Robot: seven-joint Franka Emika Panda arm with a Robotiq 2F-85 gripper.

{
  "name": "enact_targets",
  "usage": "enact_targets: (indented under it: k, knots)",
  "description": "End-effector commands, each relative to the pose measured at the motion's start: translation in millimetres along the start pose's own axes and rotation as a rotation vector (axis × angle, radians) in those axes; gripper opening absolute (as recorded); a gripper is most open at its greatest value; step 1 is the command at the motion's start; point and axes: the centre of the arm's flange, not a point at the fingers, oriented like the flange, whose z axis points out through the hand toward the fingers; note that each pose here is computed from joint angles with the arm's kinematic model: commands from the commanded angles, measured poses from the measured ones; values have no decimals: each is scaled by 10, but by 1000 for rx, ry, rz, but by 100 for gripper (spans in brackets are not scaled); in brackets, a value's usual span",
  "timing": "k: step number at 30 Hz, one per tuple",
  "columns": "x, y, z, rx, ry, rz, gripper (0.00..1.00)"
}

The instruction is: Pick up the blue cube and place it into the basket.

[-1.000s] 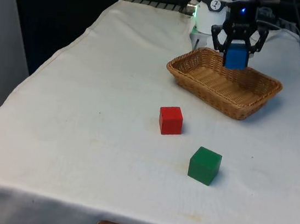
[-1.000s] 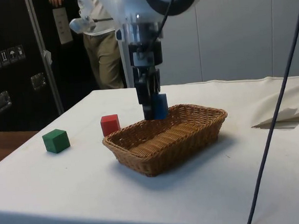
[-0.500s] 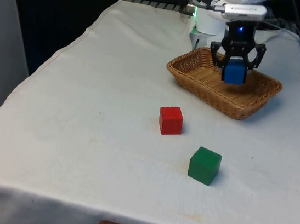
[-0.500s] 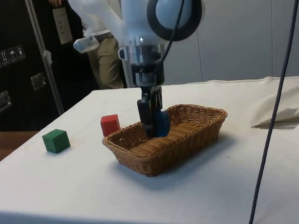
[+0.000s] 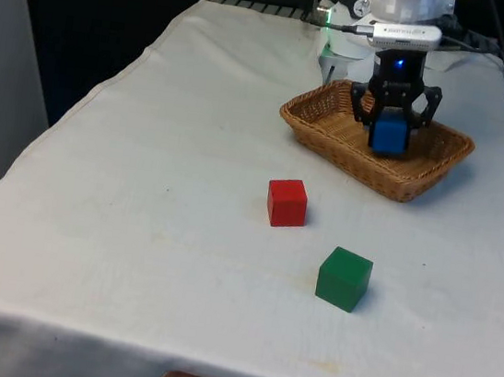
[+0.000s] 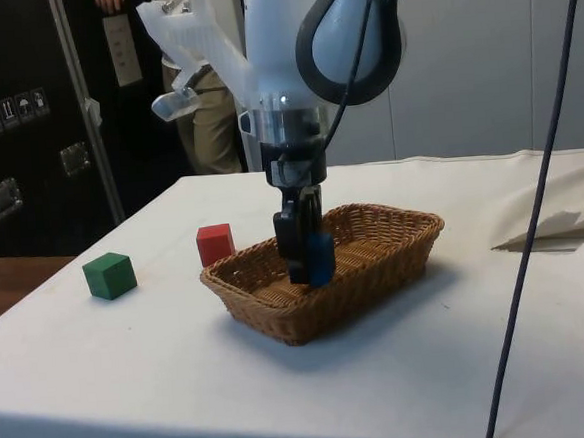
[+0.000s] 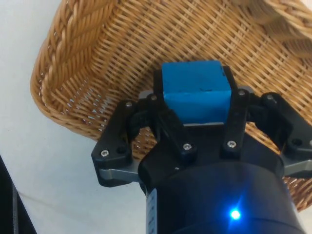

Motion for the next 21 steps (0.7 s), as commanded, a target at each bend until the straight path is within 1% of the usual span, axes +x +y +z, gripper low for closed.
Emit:
enact_targets:
  k: [1,3,4,5,8,9,12,13,14,21]
  knots:
    - [-7,3,1,-4,2,0,0]
    - [-6,4,7,-3,1,0,2]
    - [-9,0,12,-2,-1,-1,7]
    - [-4,5,9,-2,0,0,20]
    - [-3,1,9,0,-2,-1,49]
    - [-6,1,14,-1,-1,0,49]
    - [-8,2,18,0,-2,0,79]
    - [-3,1,16,0,-1,-1,97]
    - [-3,1,16,0,-1,-1,100]
    - [-5,-3,13,1,-2,-2,100]
